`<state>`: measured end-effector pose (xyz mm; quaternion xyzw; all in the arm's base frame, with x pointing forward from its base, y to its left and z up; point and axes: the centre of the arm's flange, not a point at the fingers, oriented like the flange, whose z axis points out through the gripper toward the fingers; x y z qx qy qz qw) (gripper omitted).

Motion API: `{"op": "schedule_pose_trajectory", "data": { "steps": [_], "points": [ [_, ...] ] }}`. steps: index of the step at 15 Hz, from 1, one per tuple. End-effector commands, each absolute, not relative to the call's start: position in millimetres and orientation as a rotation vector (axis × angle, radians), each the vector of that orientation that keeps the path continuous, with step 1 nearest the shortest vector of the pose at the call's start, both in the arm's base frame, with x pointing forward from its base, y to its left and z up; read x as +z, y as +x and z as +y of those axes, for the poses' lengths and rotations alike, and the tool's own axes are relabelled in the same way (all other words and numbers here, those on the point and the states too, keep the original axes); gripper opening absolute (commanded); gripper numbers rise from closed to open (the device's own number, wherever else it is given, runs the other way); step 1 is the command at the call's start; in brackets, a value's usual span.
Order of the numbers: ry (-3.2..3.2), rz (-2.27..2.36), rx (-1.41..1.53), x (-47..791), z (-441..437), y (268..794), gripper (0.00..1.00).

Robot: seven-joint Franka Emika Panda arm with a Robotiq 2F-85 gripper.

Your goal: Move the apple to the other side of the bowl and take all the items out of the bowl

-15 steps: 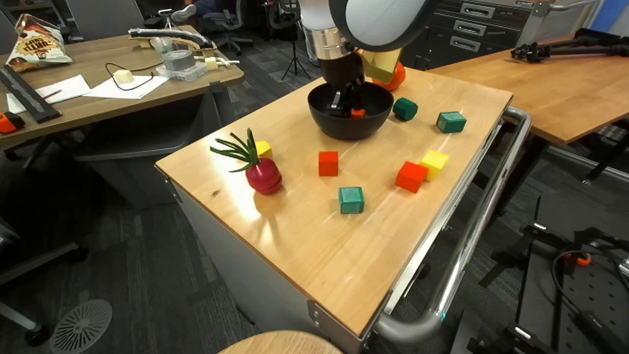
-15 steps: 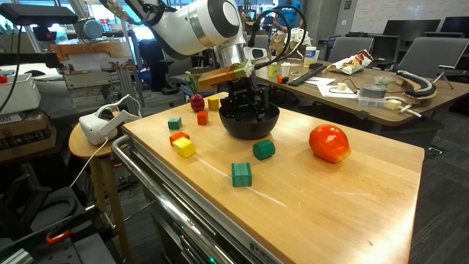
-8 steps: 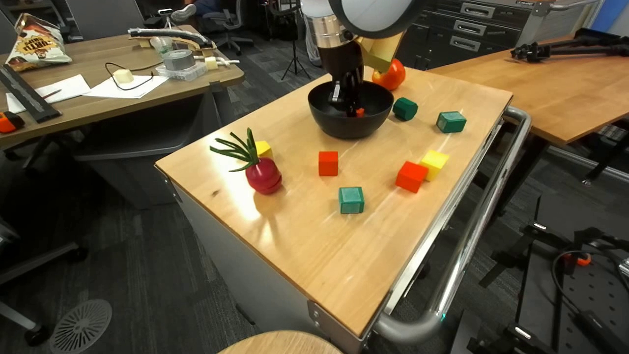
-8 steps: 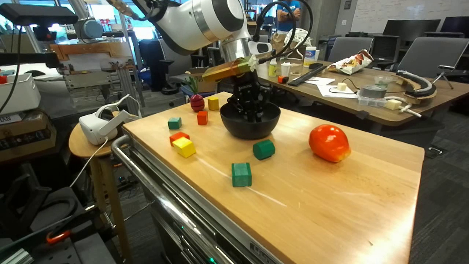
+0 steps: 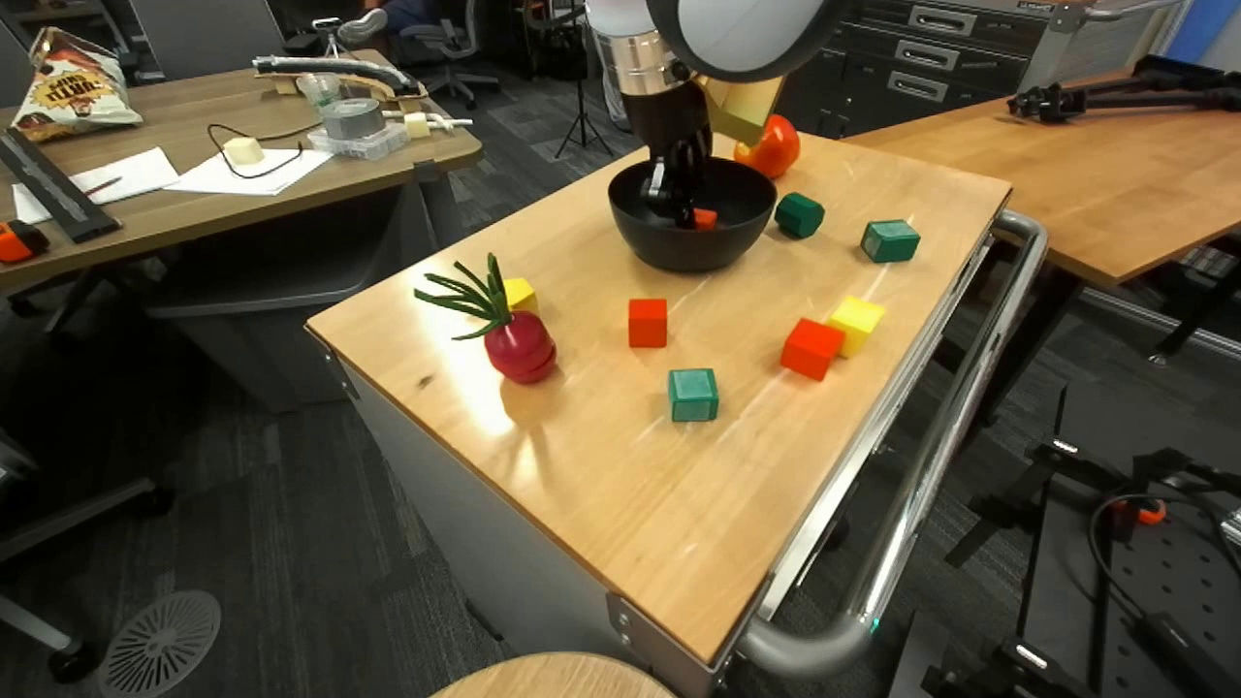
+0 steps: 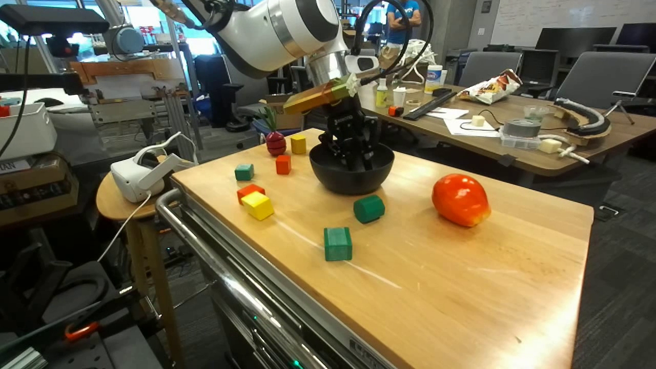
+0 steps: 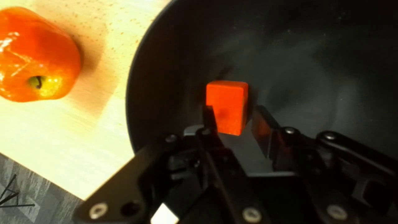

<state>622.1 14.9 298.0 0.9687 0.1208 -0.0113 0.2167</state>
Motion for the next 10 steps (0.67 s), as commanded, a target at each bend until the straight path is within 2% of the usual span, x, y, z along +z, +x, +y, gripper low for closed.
{"op": "schedule_pose_trajectory", "data": {
  "steps": [1,5,10],
  "points": [
    [2.591,0.338,0.064,298.1,22.9,625.5,0.69],
    [2.553,0.331,0.107,299.0,26.1,631.3,0.98],
    [2.692,0.237,-0.026,284.9,8.9,638.8,1.00]
  ]
}}
